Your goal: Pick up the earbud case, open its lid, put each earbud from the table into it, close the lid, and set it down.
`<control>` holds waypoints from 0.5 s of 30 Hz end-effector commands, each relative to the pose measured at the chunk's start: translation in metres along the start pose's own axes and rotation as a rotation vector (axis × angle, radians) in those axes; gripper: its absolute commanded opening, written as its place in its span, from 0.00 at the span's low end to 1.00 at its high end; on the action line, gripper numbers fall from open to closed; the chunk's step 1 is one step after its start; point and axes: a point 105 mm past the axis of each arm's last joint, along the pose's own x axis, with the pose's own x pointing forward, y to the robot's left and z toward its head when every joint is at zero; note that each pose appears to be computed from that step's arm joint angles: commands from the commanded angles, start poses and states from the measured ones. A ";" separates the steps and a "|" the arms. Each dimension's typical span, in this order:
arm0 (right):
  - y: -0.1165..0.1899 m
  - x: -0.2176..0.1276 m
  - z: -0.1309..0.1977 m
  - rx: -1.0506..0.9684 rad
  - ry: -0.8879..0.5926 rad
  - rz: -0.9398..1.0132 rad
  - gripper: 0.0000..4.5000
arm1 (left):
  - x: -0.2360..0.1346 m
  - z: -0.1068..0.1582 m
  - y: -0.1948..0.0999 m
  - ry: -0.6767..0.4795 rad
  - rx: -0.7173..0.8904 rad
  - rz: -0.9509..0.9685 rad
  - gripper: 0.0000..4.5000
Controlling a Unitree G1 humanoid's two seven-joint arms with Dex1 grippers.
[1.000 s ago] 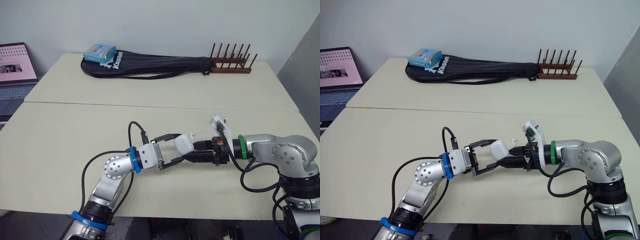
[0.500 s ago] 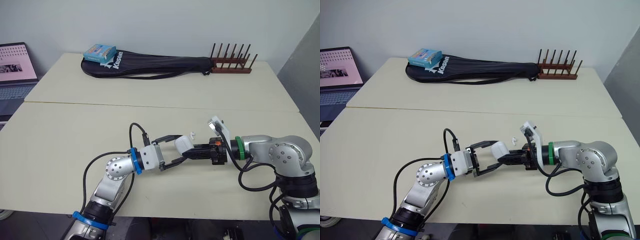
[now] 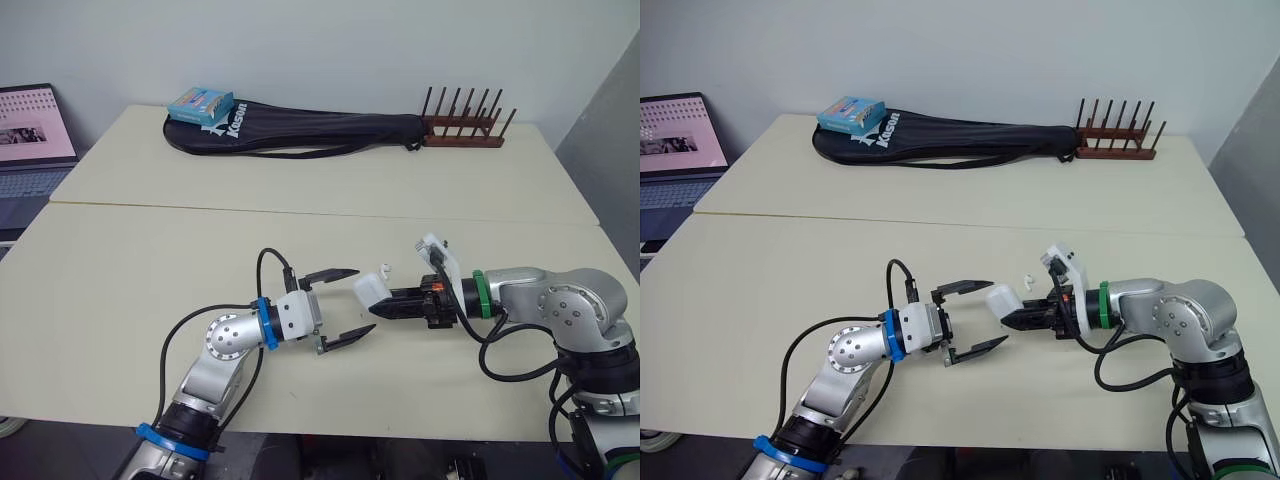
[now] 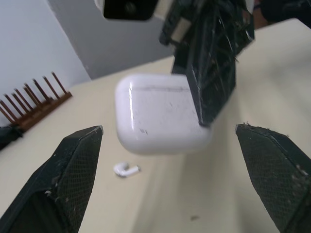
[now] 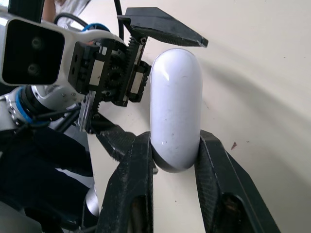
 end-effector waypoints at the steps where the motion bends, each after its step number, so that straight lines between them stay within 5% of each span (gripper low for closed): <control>1: 0.003 -0.003 0.010 -0.128 0.006 -0.012 0.17 | -0.005 0.003 0.003 0.032 -0.099 -0.054 1.00; 6: -0.004 -0.012 0.006 -0.453 0.158 -0.097 0.17 | -0.013 -0.003 0.010 0.178 -0.343 -0.100 1.00; 15: -0.008 -0.015 0.005 -0.708 0.285 -0.105 0.17 | 0.009 0.016 0.013 0.310 -0.354 -0.246 1.00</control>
